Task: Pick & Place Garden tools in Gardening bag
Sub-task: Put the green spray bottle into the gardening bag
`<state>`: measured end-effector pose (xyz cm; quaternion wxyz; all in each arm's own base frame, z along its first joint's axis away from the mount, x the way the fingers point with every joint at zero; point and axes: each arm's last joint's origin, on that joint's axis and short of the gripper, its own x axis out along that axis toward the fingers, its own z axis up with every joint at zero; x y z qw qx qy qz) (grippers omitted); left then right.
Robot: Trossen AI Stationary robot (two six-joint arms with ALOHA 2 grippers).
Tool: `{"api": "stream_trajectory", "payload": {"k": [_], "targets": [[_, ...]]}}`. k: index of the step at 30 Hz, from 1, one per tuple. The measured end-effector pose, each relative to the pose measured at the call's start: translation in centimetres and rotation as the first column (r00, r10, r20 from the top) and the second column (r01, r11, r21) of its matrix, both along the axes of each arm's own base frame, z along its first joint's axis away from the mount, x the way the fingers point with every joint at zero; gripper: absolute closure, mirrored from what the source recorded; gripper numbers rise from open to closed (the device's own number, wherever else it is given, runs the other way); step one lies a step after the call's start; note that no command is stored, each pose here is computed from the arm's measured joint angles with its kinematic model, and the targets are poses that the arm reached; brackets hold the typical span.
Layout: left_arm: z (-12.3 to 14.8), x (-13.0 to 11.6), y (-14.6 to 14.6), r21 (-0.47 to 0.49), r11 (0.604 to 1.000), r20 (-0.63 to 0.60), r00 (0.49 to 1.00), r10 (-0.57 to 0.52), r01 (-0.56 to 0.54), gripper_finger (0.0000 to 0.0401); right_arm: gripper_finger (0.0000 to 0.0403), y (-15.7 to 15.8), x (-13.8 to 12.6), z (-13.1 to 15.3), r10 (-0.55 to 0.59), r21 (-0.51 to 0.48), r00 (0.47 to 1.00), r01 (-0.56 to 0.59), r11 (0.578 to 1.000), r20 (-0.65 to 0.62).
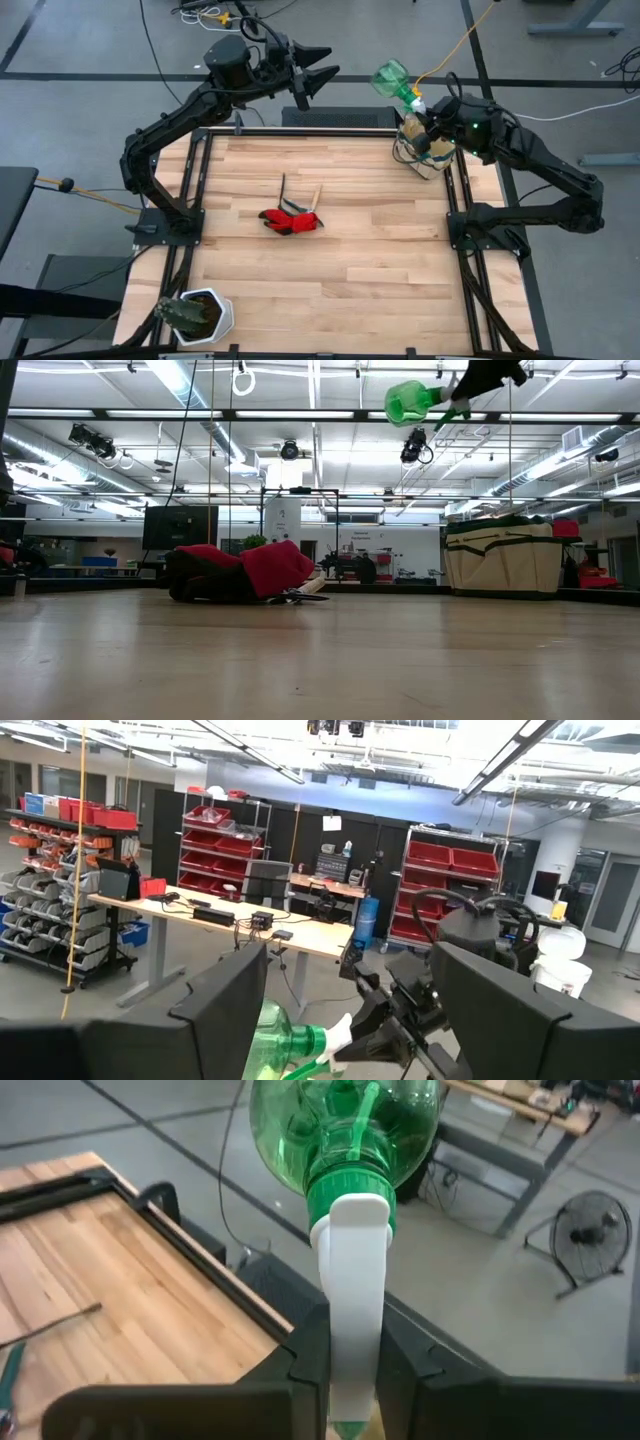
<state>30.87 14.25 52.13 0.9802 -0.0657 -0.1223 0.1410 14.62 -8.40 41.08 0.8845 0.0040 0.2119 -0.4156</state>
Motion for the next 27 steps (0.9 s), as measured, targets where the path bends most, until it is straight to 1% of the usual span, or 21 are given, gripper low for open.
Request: {"api": "stream_trajectory", "payload": {"k": [4,10,14,18,27], "targets": [[0.0,0.0,0.0,0.0,1.0,0.0,1.0,-0.001,0.001,0.011,0.035,0.4,-1.3,1.2,-0.033,0.062,0.999,0.036,0.997,-0.037],[-0.1,0.0,0.0,-0.003,1.0,-0.007,1.0,0.0,0.0,0.011,0.035,1.0,-3.0,1.8,-0.074,0.153,0.991,0.09,0.984,-0.11],[-0.1,0.0,0.0,-0.006,1.0,-0.006,1.0,-0.001,0.001,0.011,0.035,1.4,-3.6,1.6,-0.087,0.199,0.986,0.115,0.973,-0.145],[-0.1,0.0,0.0,-0.02,1.0,-0.002,1.0,-0.005,0.004,0.011,0.035,1.7,-4.0,1.2,-0.066,0.268,0.983,0.11,0.957,-0.169],[-0.2,0.0,0.0,-0.027,1.0,-0.016,1.0,-0.004,0.004,0.011,0.035,2.3,-5.3,0.0,-0.112,0.377,0.95,0.222,0.899,-0.292]]}}
